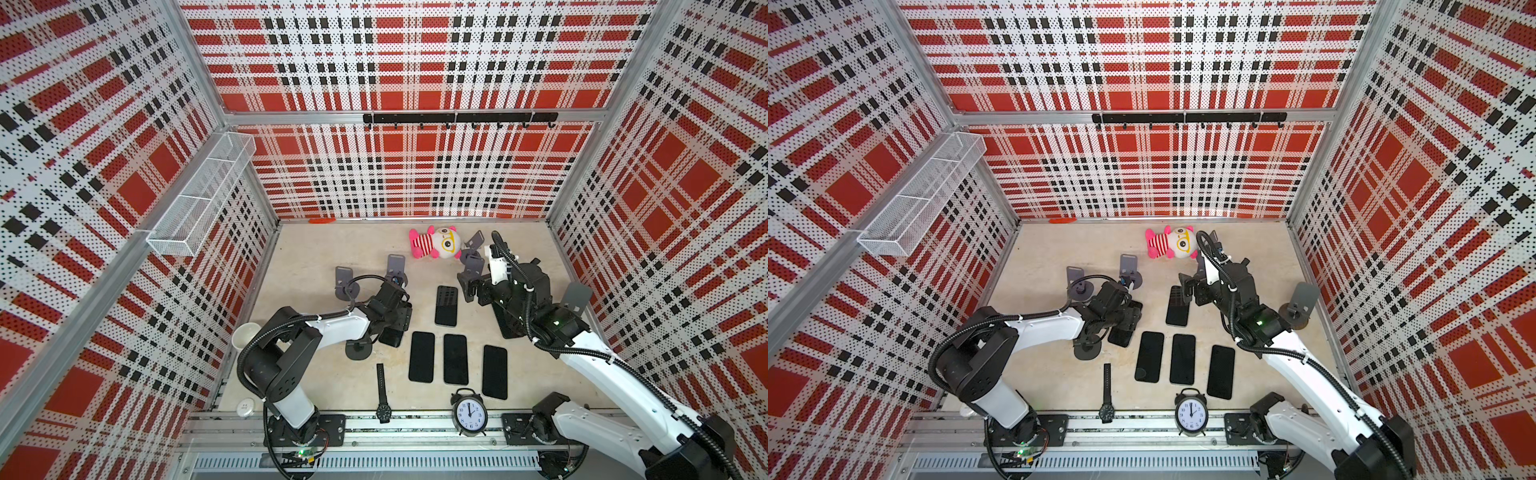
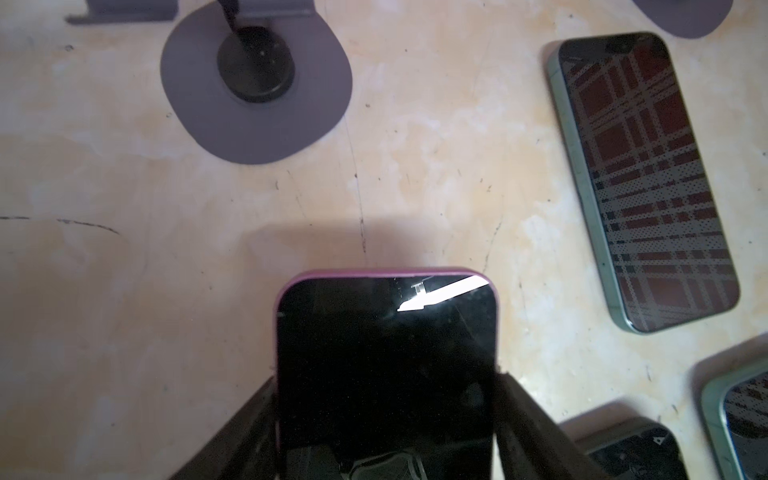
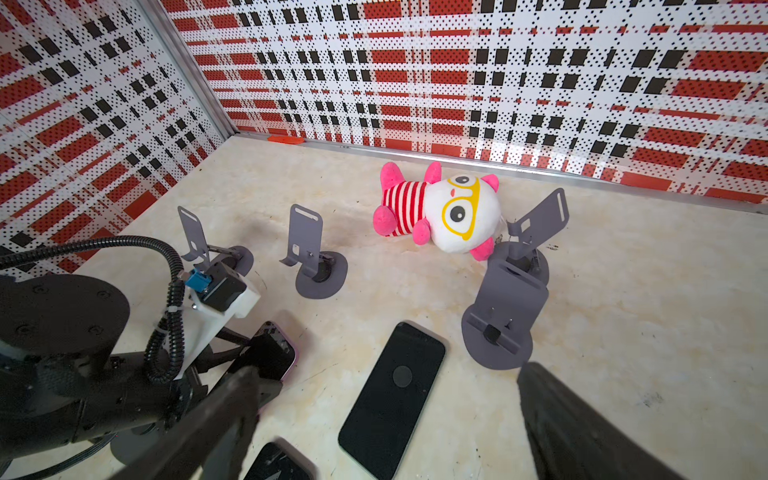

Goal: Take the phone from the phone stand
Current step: 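Set the purple-edged phone flat on the table beside the black phones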

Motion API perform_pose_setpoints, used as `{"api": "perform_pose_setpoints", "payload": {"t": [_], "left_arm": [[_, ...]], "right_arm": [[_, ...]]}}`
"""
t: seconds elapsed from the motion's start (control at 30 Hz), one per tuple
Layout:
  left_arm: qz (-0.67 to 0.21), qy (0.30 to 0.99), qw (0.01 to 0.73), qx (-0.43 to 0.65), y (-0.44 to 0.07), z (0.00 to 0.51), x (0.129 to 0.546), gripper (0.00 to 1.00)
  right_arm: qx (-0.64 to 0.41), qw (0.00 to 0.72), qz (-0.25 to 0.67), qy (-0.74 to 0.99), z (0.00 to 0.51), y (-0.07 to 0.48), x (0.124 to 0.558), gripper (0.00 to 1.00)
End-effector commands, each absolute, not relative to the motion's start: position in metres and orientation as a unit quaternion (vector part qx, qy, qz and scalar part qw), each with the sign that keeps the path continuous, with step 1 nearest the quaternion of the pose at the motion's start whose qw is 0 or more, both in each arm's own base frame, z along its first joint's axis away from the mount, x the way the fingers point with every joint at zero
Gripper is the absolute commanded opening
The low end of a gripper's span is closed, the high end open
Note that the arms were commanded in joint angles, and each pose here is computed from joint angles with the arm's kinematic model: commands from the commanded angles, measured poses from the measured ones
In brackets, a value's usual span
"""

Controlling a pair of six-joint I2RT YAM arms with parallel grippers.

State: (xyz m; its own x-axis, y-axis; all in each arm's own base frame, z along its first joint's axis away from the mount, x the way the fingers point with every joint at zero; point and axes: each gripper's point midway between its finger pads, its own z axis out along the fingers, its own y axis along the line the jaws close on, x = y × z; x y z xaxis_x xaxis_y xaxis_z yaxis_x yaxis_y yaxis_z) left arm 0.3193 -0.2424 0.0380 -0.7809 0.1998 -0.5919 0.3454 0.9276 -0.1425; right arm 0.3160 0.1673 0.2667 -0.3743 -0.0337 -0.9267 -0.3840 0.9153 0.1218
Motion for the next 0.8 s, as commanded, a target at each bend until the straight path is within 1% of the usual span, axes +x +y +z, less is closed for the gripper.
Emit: {"api": "perform_pose_setpoints", "payload": {"t": [0.0,0.17,0.47,0.57,0.77], "left_arm": [[-0.123,0.939,0.287,0.143,-0.241,0.031,0.316,0.68],[-0.117,0.945,0.270,0.144,-0.240,0.021,0.310,0.68],[-0.092,0.948,0.270,0.141,-0.233,0.016,0.305,0.69],[-0.090,0.950,0.261,0.144,-0.233,0.011,0.302,0.71],[-0.087,0.948,0.269,0.143,-0.239,0.018,0.308,0.74]], "right_arm": [[-0.133,0.554,0.155,0.807,0.270,0.166,0.315,1.00],[-0.136,0.552,0.156,0.808,0.268,0.167,0.315,1.00],[-0.134,0.555,0.150,0.807,0.268,0.163,0.313,1.00],[-0.132,0.556,0.151,0.807,0.267,0.163,0.312,1.00],[-0.132,0.557,0.150,0.806,0.264,0.162,0.311,1.00]]}}
